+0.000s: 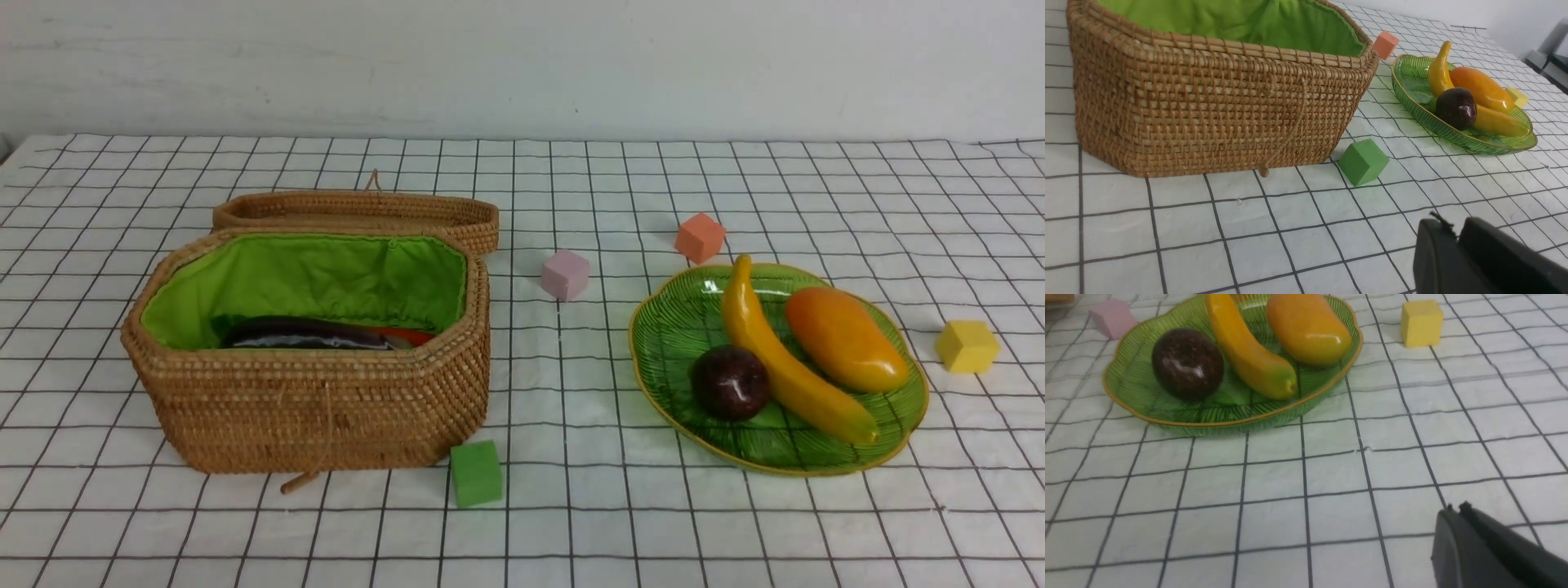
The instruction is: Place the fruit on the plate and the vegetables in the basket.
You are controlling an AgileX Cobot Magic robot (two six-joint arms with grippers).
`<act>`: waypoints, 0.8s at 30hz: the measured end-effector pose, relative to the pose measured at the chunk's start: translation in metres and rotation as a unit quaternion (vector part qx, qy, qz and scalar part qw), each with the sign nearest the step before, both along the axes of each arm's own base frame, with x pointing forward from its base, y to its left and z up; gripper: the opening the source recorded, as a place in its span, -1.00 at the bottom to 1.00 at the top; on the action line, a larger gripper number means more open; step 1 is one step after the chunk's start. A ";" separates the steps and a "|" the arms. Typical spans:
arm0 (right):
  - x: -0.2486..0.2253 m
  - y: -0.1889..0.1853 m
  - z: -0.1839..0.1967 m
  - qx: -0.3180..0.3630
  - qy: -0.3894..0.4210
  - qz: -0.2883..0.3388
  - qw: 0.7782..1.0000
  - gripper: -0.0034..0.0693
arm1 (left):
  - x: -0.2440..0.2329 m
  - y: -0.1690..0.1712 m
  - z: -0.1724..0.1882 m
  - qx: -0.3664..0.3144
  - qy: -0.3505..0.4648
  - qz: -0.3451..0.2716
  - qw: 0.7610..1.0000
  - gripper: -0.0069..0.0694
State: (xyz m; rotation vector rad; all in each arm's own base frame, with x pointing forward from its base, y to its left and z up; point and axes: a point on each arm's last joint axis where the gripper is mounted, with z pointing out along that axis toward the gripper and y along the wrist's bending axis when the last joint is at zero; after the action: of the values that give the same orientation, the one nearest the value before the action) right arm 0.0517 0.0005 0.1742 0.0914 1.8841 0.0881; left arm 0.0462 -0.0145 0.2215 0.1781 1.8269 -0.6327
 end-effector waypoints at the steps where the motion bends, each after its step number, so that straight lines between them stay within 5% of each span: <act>1: 0.000 0.000 0.000 0.001 -0.002 0.000 1.000 -0.93 | 0.000 0.000 0.000 0.000 0.000 0.000 1.000 -0.62; 24: 0.000 0.000 0.000 0.004 -0.006 0.000 1.000 -0.92 | 0.000 0.000 0.000 -0.001 0.001 0.000 1.000 -0.57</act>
State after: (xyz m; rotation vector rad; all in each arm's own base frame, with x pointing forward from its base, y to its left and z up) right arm 0.0522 0.0008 0.1745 0.0951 1.8720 0.0966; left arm 0.0462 -0.0145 0.2215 0.1762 1.8273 -0.6342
